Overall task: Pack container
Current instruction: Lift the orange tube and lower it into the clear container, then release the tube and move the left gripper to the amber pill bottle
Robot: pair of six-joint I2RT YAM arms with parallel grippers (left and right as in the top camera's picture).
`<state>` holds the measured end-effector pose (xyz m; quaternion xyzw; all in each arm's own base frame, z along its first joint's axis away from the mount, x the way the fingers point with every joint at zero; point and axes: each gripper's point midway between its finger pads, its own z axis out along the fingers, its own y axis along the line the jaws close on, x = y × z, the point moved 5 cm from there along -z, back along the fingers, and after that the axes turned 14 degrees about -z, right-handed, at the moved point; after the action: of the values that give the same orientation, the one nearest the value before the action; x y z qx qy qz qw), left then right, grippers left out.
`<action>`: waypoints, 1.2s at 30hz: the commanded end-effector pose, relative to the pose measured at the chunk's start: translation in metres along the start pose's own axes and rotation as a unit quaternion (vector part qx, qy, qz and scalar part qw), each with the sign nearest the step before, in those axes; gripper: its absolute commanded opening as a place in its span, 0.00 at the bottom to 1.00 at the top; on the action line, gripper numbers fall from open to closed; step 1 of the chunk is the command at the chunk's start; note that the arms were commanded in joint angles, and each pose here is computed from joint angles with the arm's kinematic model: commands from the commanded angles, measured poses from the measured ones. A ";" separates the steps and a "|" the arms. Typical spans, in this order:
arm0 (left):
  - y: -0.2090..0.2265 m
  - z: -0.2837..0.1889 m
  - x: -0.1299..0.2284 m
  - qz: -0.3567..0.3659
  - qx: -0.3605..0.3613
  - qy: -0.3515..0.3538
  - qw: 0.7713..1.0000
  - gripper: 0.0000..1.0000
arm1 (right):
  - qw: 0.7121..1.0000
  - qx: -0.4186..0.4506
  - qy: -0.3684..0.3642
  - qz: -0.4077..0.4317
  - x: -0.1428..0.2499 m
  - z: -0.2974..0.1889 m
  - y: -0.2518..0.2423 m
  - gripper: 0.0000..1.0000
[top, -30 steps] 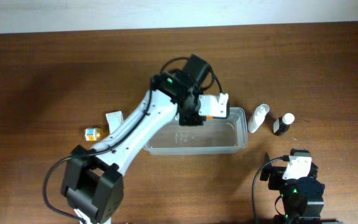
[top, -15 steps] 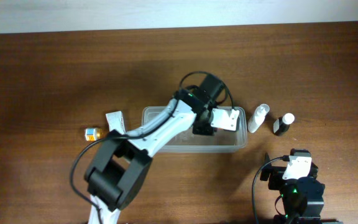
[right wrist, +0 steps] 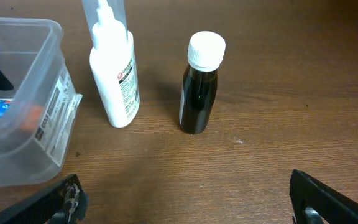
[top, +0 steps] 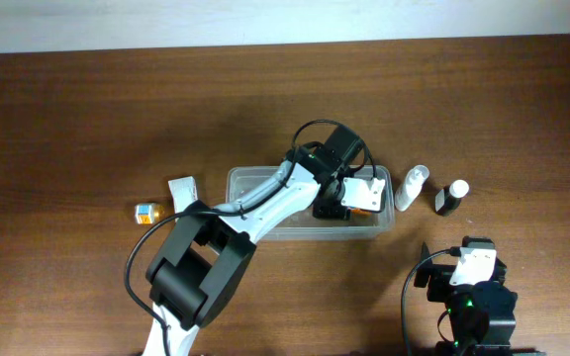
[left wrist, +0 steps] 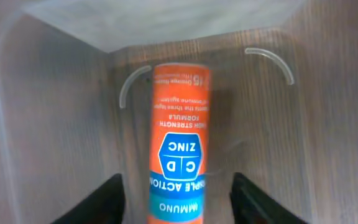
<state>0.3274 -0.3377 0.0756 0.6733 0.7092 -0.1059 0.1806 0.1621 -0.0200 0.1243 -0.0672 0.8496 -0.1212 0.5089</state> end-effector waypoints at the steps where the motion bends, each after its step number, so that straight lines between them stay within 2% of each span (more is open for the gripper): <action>1: -0.001 0.000 -0.002 -0.051 0.007 -0.008 0.999 1.00 | 1.000 0.004 0.000 0.007 0.002 0.001 -0.001 0.98; 9: 0.000 -0.041 -0.017 -0.149 0.017 0.002 0.989 1.00 | 1.000 0.004 0.000 0.007 0.002 0.001 -0.001 0.98; 14: -0.008 -0.117 -0.030 -0.165 0.022 0.017 0.986 1.00 | 1.000 0.004 0.000 0.007 0.002 0.001 -0.001 0.99; 18: -0.006 -0.179 -0.027 -0.174 -0.010 0.015 0.985 1.00 | 1.000 0.004 0.000 0.007 0.002 0.001 -0.001 0.98; 20: 0.002 -0.209 -0.015 -0.188 -0.052 0.023 0.980 1.00 | 1.000 0.004 0.000 0.007 0.002 0.001 -0.001 0.98; 21: 0.011 -0.224 -0.004 -0.219 -0.087 0.028 0.971 1.00 | 1.000 0.004 0.000 0.007 0.002 0.001 -0.001 0.98; 24: 0.037 -0.262 0.031 -0.326 -0.175 0.029 0.928 1.00 | 1.000 0.004 0.000 0.007 0.002 0.001 -0.001 0.98; 25: 0.050 -0.278 0.053 -0.388 -0.206 0.027 0.898 1.00 | 1.000 0.004 0.000 0.007 0.002 0.001 -0.001 0.98; 27: 0.064 -0.292 0.082 -0.475 -0.210 0.011 0.855 1.00 | 1.000 0.004 0.000 0.007 0.002 0.001 -0.001 0.98; 29: 0.073 -0.300 0.108 -0.518 -0.193 0.003 0.834 1.00 | 1.000 0.004 0.000 0.007 0.002 0.001 -0.001 0.98; 31: 0.083 -0.303 0.139 -0.568 -0.179 -0.001 0.803 1.00 | 1.000 0.004 0.000 0.007 0.002 0.001 -0.001 0.98; 36: 0.099 -0.293 0.225 -0.727 -0.169 0.036 0.665 1.00 | 1.000 0.004 0.000 0.007 0.002 0.001 -0.001 0.98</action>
<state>0.3805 -0.0398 0.2965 0.0398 0.9795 -0.0369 0.1941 0.1621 -0.0200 0.1243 -0.0673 0.8496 -0.1213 0.5088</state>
